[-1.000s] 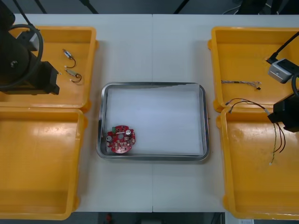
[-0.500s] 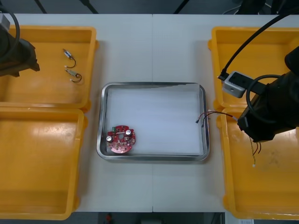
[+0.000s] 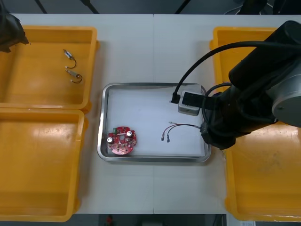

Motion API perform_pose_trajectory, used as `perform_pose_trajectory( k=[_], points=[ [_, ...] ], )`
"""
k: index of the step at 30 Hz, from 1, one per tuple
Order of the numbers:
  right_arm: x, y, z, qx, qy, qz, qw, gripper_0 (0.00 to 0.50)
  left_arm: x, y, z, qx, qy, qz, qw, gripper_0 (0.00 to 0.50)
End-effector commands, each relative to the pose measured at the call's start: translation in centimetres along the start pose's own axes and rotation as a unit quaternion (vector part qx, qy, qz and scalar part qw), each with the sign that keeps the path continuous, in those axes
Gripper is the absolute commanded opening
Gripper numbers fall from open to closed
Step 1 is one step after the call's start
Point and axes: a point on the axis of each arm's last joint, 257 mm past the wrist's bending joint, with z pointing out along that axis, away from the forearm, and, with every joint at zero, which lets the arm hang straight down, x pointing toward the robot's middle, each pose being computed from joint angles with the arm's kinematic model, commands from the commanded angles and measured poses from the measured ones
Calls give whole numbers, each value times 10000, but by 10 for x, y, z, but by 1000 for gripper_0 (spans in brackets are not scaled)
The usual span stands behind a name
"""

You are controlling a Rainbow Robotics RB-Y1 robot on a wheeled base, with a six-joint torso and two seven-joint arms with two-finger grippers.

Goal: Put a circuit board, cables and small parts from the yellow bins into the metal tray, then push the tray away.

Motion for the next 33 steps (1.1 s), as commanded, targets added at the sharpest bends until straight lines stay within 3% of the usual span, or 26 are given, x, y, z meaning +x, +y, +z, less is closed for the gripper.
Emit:
perform_pose_trajectory(
  k=[1, 7, 13, 19, 22, 28, 33],
  points=[
    [-20, -7, 14, 23, -64, -740, 9972, 0, -48, -25, -14, 211, -484, -423, 9977, 500],
    [-29, -9, 39, -89, -7, -1244, 9922, 0, -66, -30, 0, 85, -642, -708, 9954, 500],
    [-43, -11, 65, -151, -31, -1475, 9889, 0, -76, -43, 16, 77, -849, -862, 9926, 500],
    [-57, -3, 94, -277, -118, -1448, 9890, 0, -76, -57, 30, 43, -1036, -860, 9909, 500],
    [-59, 4, 108, -343, -107, -1450, 9888, 0, -69, -68, 38, 48, -1040, -851, 9909, 500],
    [-58, 14, 123, -426, -10, -1477, 9881, 0, -73, -95, 57, 253, -1216, -922, 9880, 500],
    [-60, 19, 132, -349, 7, -1596, 9866, 0, -67, -110, 75, 346, -1215, -920, 9877, 500]
  ],
)
